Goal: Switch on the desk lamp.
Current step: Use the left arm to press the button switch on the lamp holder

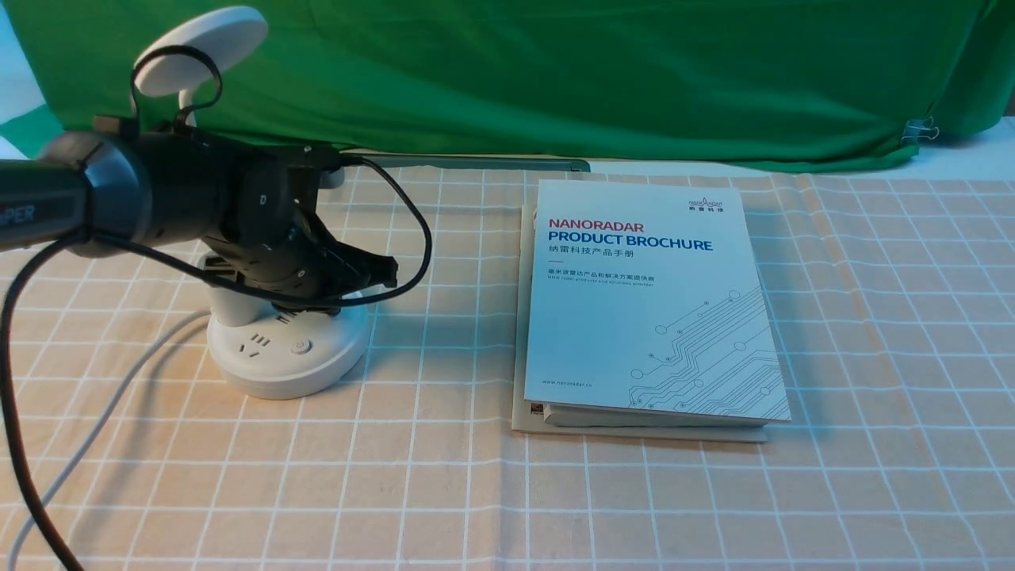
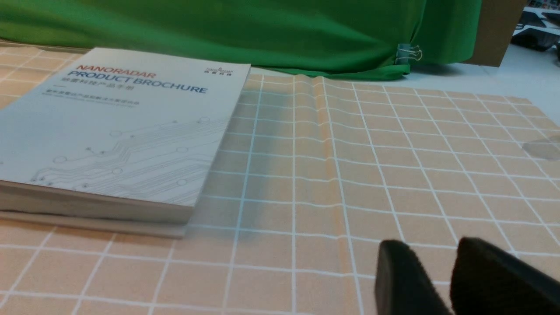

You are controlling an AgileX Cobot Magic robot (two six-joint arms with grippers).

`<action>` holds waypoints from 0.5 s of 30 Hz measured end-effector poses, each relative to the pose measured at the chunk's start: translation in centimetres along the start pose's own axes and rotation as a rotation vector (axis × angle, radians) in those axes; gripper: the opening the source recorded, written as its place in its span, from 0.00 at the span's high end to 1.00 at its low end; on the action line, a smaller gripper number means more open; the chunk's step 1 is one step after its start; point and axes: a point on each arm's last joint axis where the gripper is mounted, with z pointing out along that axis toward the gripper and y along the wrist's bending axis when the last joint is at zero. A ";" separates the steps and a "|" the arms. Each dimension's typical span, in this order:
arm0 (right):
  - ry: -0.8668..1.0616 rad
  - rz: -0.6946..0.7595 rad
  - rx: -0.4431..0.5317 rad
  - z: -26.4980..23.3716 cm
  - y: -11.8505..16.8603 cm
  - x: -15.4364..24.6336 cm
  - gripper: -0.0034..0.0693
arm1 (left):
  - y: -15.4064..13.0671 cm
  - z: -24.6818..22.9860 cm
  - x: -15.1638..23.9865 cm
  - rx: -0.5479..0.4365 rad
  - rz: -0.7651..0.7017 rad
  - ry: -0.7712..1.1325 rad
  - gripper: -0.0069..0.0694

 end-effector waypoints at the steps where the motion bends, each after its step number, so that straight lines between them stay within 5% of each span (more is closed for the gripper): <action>1: 0.000 0.000 0.000 0.0 0.0 0.0 0.62 | 0.0 0.1 0.0 0.000 0.001 0.001 0.91; 15: 0.000 0.000 0.000 0.0 0.0 0.0 0.62 | -0.2 -0.8 0.0 0.020 -0.006 0.012 0.91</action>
